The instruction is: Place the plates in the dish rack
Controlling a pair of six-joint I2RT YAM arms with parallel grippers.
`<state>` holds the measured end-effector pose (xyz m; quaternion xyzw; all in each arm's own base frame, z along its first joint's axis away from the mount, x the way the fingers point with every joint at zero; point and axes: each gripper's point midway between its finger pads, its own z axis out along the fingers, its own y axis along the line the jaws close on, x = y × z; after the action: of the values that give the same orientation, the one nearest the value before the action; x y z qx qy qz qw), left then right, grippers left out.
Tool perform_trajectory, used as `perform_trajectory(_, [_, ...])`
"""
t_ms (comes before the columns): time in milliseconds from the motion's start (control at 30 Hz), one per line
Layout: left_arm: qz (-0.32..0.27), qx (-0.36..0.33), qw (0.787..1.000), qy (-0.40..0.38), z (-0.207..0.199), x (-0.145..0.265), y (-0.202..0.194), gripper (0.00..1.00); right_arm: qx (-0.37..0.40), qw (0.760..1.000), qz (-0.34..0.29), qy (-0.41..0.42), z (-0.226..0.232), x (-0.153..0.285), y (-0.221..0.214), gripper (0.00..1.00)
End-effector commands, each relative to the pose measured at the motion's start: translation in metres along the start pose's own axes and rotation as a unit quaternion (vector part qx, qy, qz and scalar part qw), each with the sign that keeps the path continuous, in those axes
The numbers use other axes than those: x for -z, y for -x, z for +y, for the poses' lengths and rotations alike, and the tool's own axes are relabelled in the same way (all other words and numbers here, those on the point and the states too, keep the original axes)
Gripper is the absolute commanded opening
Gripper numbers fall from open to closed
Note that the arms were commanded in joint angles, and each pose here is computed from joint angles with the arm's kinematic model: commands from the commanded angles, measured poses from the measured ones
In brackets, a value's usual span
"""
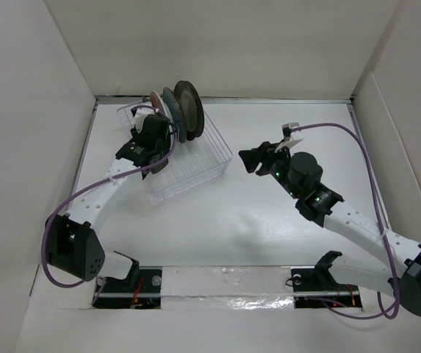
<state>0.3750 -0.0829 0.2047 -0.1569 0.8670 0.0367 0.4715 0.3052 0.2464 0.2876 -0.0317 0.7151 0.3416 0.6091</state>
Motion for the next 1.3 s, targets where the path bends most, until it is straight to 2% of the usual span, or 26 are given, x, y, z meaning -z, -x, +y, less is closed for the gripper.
perform_trajectory(0, [-0.025, 0.024, 0.999, -0.026, -0.011, 0.008, 0.022, 0.38, 0.008, 0.999, 0.017, 0.027, 0.008, 0.002, -0.005, 0.57])
perform_trajectory(233, [0.003, 0.004, 1.000, -0.009, -0.014, -0.011, 0.004, 0.34, 0.010, 0.999, 0.026, 0.031, 0.007, 0.000, -0.014, 0.57])
perform_trajectory(333, [-0.013, 0.021, 0.999, -0.045, -0.022, -0.001, 0.014, 0.32, 0.015, 0.999, 0.028, 0.029, 0.004, 0.002, -0.017, 0.56])
perform_trajectory(433, [-0.050, 0.061, 0.994, -0.081, -0.022, 0.027, 0.036, 0.29, 0.016, 0.999, 0.039, 0.027, 0.000, 0.001, -0.023, 0.56])
perform_trajectory(600, [-0.062, 0.090, 0.989, -0.102, -0.020, 0.048, 0.046, 0.30, 0.016, 0.998, 0.047, 0.031, 0.000, 0.000, -0.028, 0.56])
perform_trajectory(633, [-0.058, 0.086, 0.989, -0.104, -0.021, 0.048, 0.045, 0.34, 0.016, 0.998, 0.047, 0.031, 0.000, 0.000, -0.028, 0.56])
perform_trajectory(733, [-0.031, 0.061, 0.994, -0.081, -0.022, 0.031, 0.031, 0.37, 0.015, 0.998, 0.049, 0.032, 0.000, -0.001, -0.029, 0.56])
perform_trajectory(767, [-0.014, 0.049, 0.997, -0.066, -0.021, 0.020, 0.021, 0.37, 0.015, 0.998, 0.048, 0.031, 0.000, 0.000, -0.029, 0.56])
perform_trajectory(1000, [-0.016, 0.027, 0.999, -0.017, -0.016, -0.004, 0.018, 0.32, 0.017, 0.998, 0.052, 0.023, -0.005, -0.001, -0.031, 0.56])
perform_trajectory(1133, [-0.007, 0.019, 1.000, -0.021, -0.022, -0.011, 0.014, 0.24, 0.015, 0.998, 0.053, 0.019, -0.009, -0.002, -0.032, 0.56])
perform_trajectory(1200, [-0.011, 0.014, 1.000, -0.009, -0.020, -0.012, 0.018, 0.05, 0.014, 0.998, 0.052, 0.021, -0.008, -0.002, -0.031, 0.56])
perform_trajectory(1233, [-0.016, 0.015, 1.000, -0.006, -0.018, -0.011, 0.022, 0.00, 0.014, 0.998, 0.052, 0.020, -0.008, -0.002, -0.031, 0.56])
perform_trajectory(1267, [-0.020, 0.015, 1.000, -0.007, -0.018, -0.009, 0.025, 0.00, 0.015, 0.998, 0.053, 0.020, -0.009, -0.002, -0.032, 0.56])
